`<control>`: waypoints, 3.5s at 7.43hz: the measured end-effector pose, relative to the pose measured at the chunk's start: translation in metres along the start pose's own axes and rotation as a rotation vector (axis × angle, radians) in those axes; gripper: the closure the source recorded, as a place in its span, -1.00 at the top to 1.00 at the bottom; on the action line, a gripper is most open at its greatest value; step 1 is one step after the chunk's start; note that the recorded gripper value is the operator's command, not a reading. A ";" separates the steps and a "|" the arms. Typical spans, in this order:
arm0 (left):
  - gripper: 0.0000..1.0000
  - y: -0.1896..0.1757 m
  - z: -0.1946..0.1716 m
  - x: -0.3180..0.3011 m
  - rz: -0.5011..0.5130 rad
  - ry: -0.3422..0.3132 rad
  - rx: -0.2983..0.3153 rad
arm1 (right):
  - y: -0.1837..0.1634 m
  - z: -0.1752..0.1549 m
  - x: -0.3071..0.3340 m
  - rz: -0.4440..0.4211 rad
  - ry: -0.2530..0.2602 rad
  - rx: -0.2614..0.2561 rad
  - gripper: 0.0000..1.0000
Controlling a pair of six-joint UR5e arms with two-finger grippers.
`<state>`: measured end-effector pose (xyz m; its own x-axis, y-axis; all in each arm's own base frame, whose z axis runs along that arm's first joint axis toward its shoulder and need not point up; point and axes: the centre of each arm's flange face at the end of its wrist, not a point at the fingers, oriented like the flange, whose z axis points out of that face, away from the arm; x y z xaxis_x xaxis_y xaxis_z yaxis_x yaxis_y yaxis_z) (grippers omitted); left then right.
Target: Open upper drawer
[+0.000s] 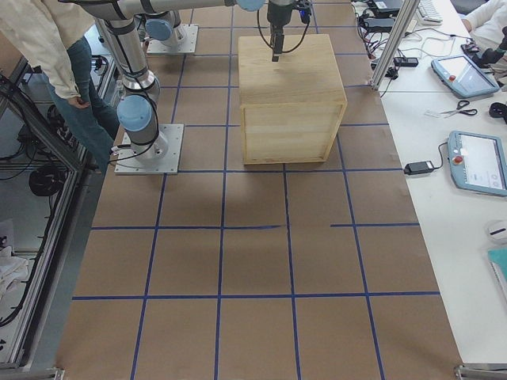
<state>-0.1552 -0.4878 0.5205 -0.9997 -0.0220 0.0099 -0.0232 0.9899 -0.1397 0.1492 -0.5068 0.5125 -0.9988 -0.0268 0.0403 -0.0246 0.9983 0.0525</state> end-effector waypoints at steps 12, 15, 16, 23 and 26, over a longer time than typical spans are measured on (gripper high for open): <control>1.00 -0.015 0.033 0.051 -0.035 0.071 -0.044 | 0.000 0.000 0.000 0.001 0.000 0.000 1.00; 1.00 -0.025 0.073 0.116 -0.076 0.229 -0.079 | 0.000 0.000 0.000 0.001 0.000 0.000 1.00; 1.00 -0.025 0.084 0.134 -0.098 0.298 -0.109 | 0.000 0.000 0.000 0.001 0.000 -0.001 1.00; 1.00 -0.026 0.143 0.191 -0.094 0.411 -0.176 | 0.000 0.000 0.000 0.000 0.000 -0.001 1.00; 1.00 -0.027 0.157 0.188 -0.074 0.382 -0.178 | 0.000 0.000 0.000 0.001 0.000 0.000 1.00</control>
<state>-0.3431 -0.5410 0.3709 -0.9201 -0.0740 0.3846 -0.0601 0.9970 0.0480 0.1492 -0.5068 0.5124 -0.9988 -0.0261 0.0403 -0.0240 0.9983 0.0527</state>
